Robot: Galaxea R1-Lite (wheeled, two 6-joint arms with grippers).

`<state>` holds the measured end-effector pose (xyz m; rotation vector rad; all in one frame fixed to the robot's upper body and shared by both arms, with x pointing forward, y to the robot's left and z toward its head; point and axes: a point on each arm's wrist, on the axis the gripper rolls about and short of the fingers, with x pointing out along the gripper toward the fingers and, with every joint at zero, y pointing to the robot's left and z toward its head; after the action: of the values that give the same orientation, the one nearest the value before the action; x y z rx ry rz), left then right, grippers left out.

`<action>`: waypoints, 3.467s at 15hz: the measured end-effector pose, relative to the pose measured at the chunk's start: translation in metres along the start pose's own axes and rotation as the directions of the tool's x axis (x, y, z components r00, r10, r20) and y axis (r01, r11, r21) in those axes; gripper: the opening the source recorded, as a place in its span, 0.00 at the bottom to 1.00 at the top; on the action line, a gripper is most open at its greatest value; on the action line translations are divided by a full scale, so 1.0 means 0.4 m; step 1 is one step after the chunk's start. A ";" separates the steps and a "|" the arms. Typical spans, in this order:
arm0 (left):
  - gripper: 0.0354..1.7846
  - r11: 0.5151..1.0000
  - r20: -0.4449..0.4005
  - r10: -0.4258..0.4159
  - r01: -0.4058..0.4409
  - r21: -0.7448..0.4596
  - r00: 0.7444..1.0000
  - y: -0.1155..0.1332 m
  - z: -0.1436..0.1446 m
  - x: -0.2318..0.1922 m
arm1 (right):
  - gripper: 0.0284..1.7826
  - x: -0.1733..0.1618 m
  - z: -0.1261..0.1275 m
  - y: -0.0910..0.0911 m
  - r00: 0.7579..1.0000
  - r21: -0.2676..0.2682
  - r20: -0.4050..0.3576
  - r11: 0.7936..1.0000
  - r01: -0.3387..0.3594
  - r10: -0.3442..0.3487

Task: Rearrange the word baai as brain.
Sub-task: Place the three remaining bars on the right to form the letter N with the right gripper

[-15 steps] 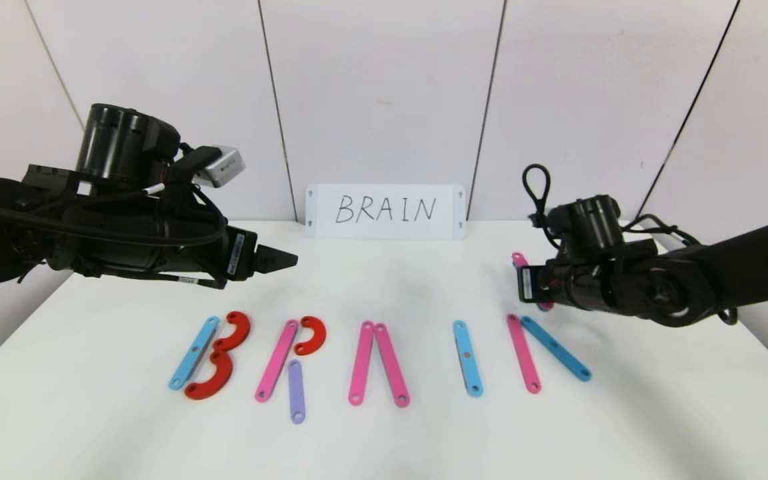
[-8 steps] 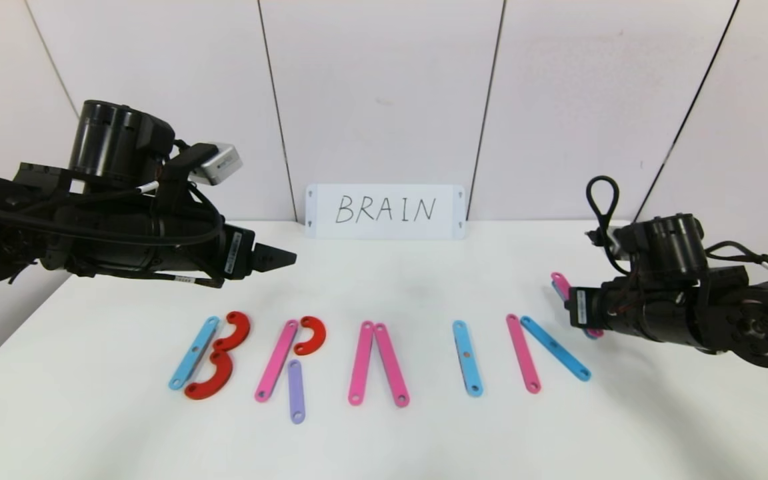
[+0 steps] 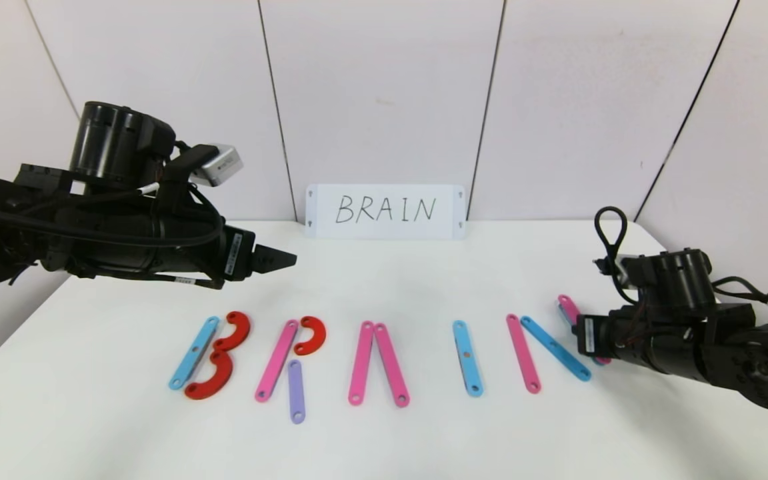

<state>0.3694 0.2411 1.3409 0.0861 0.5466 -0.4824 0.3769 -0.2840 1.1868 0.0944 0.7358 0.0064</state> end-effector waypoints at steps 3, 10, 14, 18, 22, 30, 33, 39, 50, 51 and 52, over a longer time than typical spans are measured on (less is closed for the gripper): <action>0.97 1.000 -0.001 0.000 0.000 -0.001 1.000 0.000 -0.001 0.000 | 0.16 0.008 -0.014 -0.003 1.000 -0.003 -0.025 1.000 0.000 0.000; 0.97 1.000 -0.002 -0.003 0.003 0.001 1.000 -0.002 -0.001 0.001 | 0.16 0.008 -0.029 -0.001 0.999 -0.009 -0.043 1.000 -0.002 0.002; 0.97 1.000 -0.002 -0.003 0.003 0.001 1.000 -0.002 -0.001 0.000 | 0.16 0.005 -0.029 -0.001 0.999 -0.008 -0.041 1.000 -0.003 0.003; 0.97 1.000 -0.002 -0.002 0.002 0.001 1.000 -0.002 -0.001 0.000 | 0.30 0.003 -0.029 0.000 0.999 -0.008 -0.039 1.000 -0.004 0.004; 0.97 1.000 -0.001 -0.002 0.002 0.001 1.000 -0.002 -0.001 0.000 | 0.67 0.000 -0.025 -0.001 0.999 -0.006 -0.031 1.000 -0.005 0.005; 0.97 1.000 -0.001 -0.003 0.003 0.001 1.000 -0.002 -0.001 0.000 | 0.98 -0.022 -0.008 0.009 0.997 0.046 -0.006 0.996 -0.081 0.082; 0.97 1.000 0.000 -0.002 0.002 0.001 1.000 -0.002 -0.001 -0.001 | 0.98 -0.021 -0.011 0.022 0.995 0.048 -0.011 0.994 -0.095 0.096; 0.97 1.000 0.002 -0.002 0.002 0.001 1.000 -0.003 0.000 -0.002 | 0.98 -0.027 -0.012 0.037 0.994 0.059 -0.008 0.992 -0.112 0.113; 0.97 1.000 0.011 -0.002 0.002 0.003 1.000 -0.004 0.003 -0.011 | 0.98 -0.075 0.002 0.046 0.991 0.050 0.042 0.990 -0.130 0.128; 0.97 1.000 0.016 -0.001 0.001 0.004 1.000 -0.005 0.005 -0.015 | 0.98 -0.093 0.011 0.046 0.989 0.043 0.067 0.990 -0.136 0.133; 0.97 1.000 0.022 0.000 -0.001 0.005 1.000 -0.005 0.006 -0.021 | 0.98 -0.116 0.021 0.043 0.986 0.036 0.096 0.989 -0.142 0.138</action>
<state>0.3632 0.2422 1.3476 0.0856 0.5235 -0.4838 0.3485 -0.2693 1.2256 0.1863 0.6351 0.1195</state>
